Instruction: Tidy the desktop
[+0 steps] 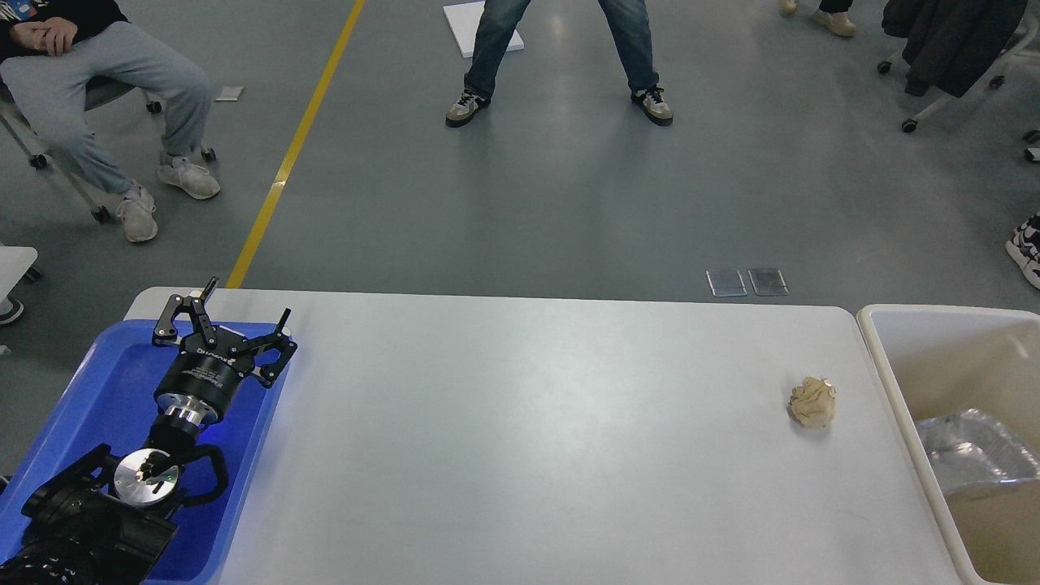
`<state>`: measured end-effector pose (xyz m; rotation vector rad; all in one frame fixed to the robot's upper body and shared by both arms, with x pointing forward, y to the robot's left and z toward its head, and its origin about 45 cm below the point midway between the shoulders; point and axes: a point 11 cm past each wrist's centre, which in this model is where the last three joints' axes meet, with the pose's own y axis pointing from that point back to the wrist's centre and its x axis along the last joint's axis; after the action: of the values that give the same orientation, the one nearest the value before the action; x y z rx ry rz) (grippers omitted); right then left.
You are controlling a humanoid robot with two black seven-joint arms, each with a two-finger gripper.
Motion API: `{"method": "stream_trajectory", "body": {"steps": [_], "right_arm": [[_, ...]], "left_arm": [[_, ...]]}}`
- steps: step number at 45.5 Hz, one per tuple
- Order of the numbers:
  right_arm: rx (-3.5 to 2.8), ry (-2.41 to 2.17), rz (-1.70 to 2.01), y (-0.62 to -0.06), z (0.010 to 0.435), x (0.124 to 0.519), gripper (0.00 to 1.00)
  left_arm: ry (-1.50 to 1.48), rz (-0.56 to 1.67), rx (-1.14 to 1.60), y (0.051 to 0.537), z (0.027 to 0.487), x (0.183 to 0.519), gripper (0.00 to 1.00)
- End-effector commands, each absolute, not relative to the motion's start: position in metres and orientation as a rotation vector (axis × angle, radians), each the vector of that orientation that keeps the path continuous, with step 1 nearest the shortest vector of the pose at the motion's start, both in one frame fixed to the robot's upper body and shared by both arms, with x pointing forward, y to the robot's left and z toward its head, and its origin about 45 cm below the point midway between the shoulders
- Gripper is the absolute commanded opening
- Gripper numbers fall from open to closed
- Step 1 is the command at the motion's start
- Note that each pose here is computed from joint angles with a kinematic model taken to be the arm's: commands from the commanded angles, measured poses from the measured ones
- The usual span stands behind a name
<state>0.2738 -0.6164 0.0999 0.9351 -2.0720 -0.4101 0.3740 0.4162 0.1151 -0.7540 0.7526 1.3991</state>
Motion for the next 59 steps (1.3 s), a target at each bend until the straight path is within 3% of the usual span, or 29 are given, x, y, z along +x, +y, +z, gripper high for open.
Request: {"method": "stream_trajectory", "body": {"steps": [1,10,28,39,50,59], "right_arm": [[0.93,-2.024,-0.374,-0.615,0.099,0.274,1.0],[0.959,-2.017,-0.387,-0.612,0.1,0.278,1.0],[1.116,-1.916,-0.359,-0.601,0.139,0.304,1.0],[1.205,-1.755,-0.233,-0.572,0.153,0.321,1.0],[1.37,-1.559,-0.042,-0.535,0.204,0.344,1.0],[1.442,-1.419,0.046,-0.504,0.222,0.354,1.0]], "left_arm": [[0.753,1.4,-0.754,0.416,0.115,0.374,1.0],[0.753,1.4,-0.754,0.416,0.115,0.374,1.0],[0.753,1.398,-0.752,0.416,0.115,0.374,1.0],[0.753,1.398,-0.752,0.416,0.115,0.374,1.0],[0.753,1.398,-0.752,0.416,0.115,0.374,1.0],[0.753,1.398,-0.752,0.416,0.115,0.374,1.0]]}}
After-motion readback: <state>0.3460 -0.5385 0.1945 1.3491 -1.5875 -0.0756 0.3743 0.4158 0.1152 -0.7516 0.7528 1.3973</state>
